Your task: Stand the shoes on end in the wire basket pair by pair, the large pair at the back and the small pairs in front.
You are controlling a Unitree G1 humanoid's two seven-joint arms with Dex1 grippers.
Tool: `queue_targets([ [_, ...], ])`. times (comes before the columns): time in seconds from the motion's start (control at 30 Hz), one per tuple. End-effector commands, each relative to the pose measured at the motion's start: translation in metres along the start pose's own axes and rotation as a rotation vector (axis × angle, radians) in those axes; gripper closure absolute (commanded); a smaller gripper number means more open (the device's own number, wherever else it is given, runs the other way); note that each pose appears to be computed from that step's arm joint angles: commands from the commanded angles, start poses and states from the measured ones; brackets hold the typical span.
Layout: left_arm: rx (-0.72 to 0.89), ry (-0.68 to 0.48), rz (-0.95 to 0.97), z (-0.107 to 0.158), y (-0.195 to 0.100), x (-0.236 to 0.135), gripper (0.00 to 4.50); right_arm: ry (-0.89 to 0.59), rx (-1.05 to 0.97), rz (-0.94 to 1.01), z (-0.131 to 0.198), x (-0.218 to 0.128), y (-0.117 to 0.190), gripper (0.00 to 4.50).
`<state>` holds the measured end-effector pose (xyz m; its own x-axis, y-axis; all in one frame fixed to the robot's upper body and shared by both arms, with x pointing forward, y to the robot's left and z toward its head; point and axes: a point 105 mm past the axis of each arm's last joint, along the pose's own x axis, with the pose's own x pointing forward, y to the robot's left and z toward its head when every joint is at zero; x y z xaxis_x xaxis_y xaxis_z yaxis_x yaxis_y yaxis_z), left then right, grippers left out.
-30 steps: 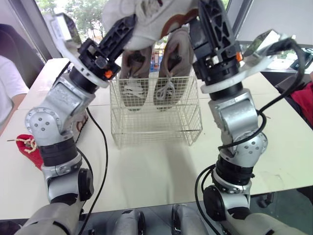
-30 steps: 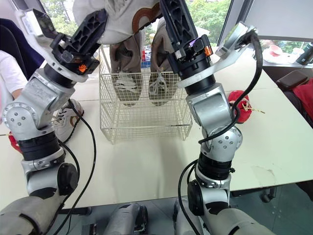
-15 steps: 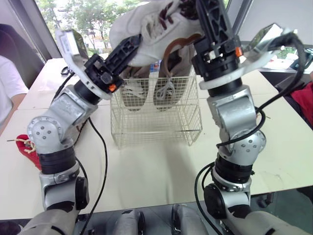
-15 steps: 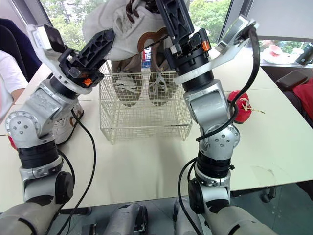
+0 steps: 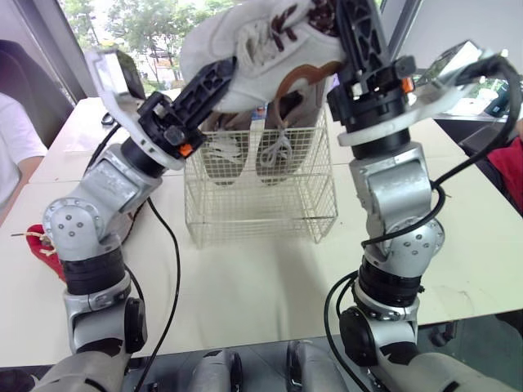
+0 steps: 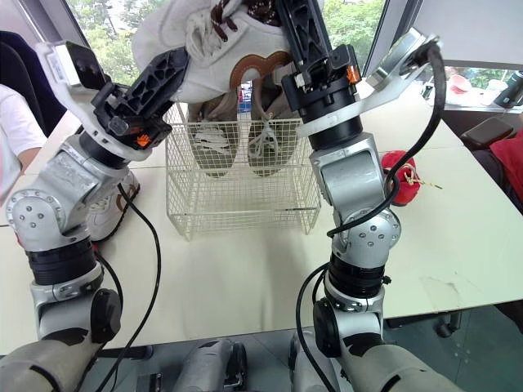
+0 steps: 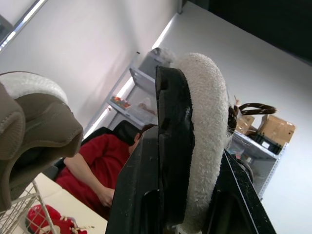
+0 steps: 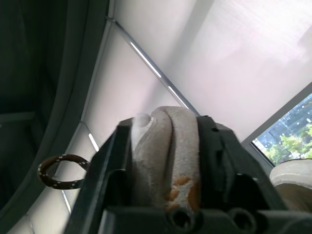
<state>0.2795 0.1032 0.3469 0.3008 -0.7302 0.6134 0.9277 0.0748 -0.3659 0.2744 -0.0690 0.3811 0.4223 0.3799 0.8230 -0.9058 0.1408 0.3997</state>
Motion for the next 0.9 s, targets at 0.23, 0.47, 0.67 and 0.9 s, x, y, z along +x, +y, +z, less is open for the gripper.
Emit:
queue_targets([
  [0.23,0.196,0.158,0.15,-0.018,0.013,-0.016,2.41,-0.026,-0.084,0.123,0.016,0.011,0.032,3.19],
  [0.47,0.308,0.37,0.284,-0.035,0.017,-0.047,0.45,-0.023,-0.106,0.153,0.02,0.013,0.037,3.19],
  [0.67,0.545,0.585,0.351,-0.036,0.01,-0.068,0.45,0.298,-0.496,0.294,0.036,0.006,0.03,3.19],
  [0.9,0.726,0.661,0.416,-0.033,0.009,-0.07,0.45,0.733,-0.884,0.379,0.052,0.006,-0.026,3.19],
])
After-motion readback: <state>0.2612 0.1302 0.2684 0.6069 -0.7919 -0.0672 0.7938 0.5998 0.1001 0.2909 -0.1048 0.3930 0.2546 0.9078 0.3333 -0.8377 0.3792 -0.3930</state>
